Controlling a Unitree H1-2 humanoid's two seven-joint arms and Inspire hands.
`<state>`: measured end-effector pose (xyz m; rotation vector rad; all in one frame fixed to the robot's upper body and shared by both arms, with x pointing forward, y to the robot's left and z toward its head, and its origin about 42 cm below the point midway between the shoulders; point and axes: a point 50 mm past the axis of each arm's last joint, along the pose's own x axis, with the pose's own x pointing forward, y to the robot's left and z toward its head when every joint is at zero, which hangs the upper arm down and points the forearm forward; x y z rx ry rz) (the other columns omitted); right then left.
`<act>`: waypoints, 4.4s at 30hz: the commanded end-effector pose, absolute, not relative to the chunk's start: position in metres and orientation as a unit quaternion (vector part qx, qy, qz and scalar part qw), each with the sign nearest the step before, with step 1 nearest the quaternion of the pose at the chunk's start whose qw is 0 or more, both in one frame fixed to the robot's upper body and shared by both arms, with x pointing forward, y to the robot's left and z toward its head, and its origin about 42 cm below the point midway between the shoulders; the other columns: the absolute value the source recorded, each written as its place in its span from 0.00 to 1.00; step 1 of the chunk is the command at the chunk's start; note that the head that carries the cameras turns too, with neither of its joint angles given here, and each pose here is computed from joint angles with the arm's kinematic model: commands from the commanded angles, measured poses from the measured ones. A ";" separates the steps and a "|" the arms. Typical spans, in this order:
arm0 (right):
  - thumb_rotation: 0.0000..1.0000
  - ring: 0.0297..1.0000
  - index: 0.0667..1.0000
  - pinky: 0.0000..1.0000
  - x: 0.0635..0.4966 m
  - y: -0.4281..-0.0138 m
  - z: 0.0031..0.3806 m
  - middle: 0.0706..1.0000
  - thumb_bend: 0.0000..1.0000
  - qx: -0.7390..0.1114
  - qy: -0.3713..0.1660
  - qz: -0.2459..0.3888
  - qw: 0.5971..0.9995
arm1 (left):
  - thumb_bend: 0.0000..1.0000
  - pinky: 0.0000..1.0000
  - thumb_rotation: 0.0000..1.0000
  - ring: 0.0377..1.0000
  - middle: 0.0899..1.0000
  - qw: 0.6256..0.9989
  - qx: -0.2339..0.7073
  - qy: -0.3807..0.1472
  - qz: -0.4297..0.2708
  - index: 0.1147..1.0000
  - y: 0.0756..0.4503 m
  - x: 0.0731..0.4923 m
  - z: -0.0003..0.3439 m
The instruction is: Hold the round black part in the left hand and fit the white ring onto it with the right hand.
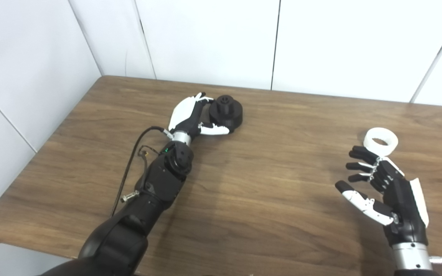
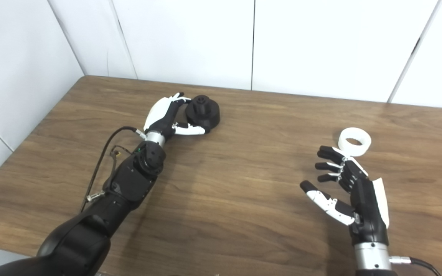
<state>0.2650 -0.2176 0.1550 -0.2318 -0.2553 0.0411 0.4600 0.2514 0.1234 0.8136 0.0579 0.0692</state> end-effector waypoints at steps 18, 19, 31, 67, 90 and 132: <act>0.22 0.67 0.73 0.55 0.258 -0.219 0.162 0.74 0.67 -0.111 -0.146 0.023 0.983 | 0.92 1.00 0.23 1.00 0.99 0.928 0.371 0.029 0.020 0.59 0.242 0.458 0.120; 0.22 0.67 0.73 0.55 0.258 -0.219 0.162 0.74 0.67 -0.111 -0.145 0.023 0.983 | 0.92 1.00 0.23 1.00 0.99 0.928 0.371 0.029 0.020 0.58 0.242 0.457 0.120; 0.20 0.66 0.72 0.54 0.259 -0.221 0.162 0.73 0.66 -0.114 -0.148 0.024 0.982 | 0.94 1.00 0.20 1.00 0.99 0.936 0.352 0.020 0.009 0.55 0.237 0.436 0.111; 0.22 0.67 0.73 0.56 0.265 -0.221 0.162 0.74 0.67 -0.120 -0.151 0.032 0.981 | 0.94 1.00 0.22 1.00 1.00 0.941 0.324 -0.006 -0.100 0.55 0.200 0.329 0.117; 0.20 0.68 0.74 0.56 0.261 -0.215 0.163 0.74 0.65 -0.124 -0.147 0.034 0.981 | 0.99 1.00 0.25 1.00 1.00 0.919 0.335 -0.052 -0.200 0.52 0.158 0.275 0.132; 0.19 0.67 0.73 0.55 0.272 -0.146 0.173 0.74 0.62 -0.129 -0.162 0.005 0.978 | 0.97 1.00 0.15 1.00 1.00 0.920 0.317 -0.040 -0.227 0.52 0.217 0.265 0.142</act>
